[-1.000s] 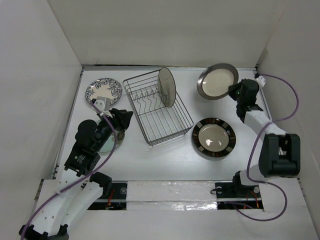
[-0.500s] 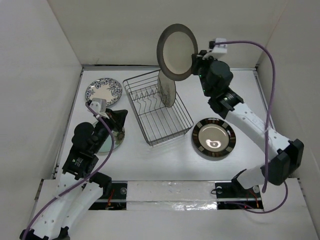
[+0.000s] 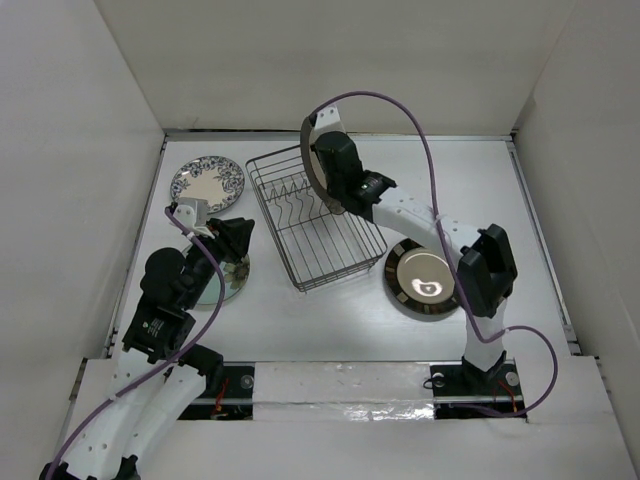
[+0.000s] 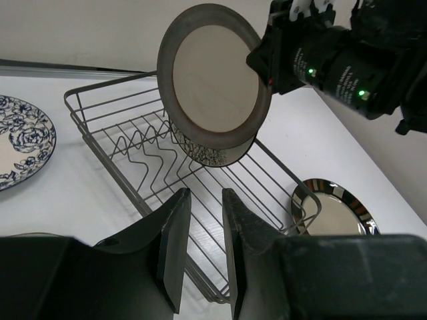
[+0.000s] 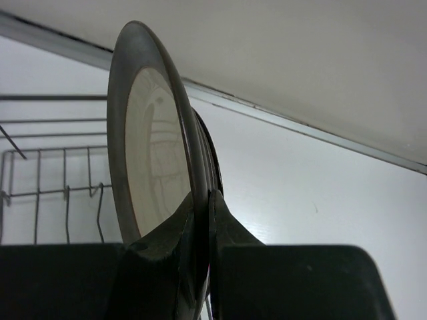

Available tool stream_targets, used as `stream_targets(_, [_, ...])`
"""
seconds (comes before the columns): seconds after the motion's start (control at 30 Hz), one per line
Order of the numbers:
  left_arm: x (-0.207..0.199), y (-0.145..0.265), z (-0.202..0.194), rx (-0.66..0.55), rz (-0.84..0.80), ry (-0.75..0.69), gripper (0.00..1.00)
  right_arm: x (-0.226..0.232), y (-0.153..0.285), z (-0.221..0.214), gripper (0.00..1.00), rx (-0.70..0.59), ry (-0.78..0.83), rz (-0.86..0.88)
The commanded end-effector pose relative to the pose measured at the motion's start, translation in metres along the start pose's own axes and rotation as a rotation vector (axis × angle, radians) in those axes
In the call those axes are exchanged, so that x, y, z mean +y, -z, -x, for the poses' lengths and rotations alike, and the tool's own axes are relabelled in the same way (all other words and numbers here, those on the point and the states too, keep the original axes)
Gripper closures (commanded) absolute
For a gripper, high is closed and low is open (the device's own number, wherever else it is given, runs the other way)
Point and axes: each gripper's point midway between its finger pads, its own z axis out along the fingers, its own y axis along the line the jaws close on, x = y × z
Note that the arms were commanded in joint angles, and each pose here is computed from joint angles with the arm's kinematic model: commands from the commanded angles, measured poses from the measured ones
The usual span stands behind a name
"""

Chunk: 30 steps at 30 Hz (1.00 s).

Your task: Load the plates into the dish rack

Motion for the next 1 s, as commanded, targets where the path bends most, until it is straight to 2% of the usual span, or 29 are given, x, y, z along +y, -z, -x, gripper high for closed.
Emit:
stream_targets(0.0, [-0.003,0.000,0.018,-0.055,-0.001,0.005,0.77,-0.041,0.019,0.090,1.00,-0.201,-0.149,-0.143])
stream_targets(0.23, [-0.005,-0.001,0.017,-0.047,-0.013,0.005,0.77,-0.037,0.020,0.081,1.00,-0.188,-0.116,-0.221])
stream_targets(0.5, [-0.005,-0.005,0.012,-0.026,-0.017,0.005,0.77,-0.057,0.043,0.108,1.00,-0.265,-0.188,-0.250])
stream_targets(0.97, [-0.001,-0.005,0.012,-0.031,0.006,0.005,0.77,-0.001,0.008,0.023,1.00,-0.126,-0.133,-0.143])
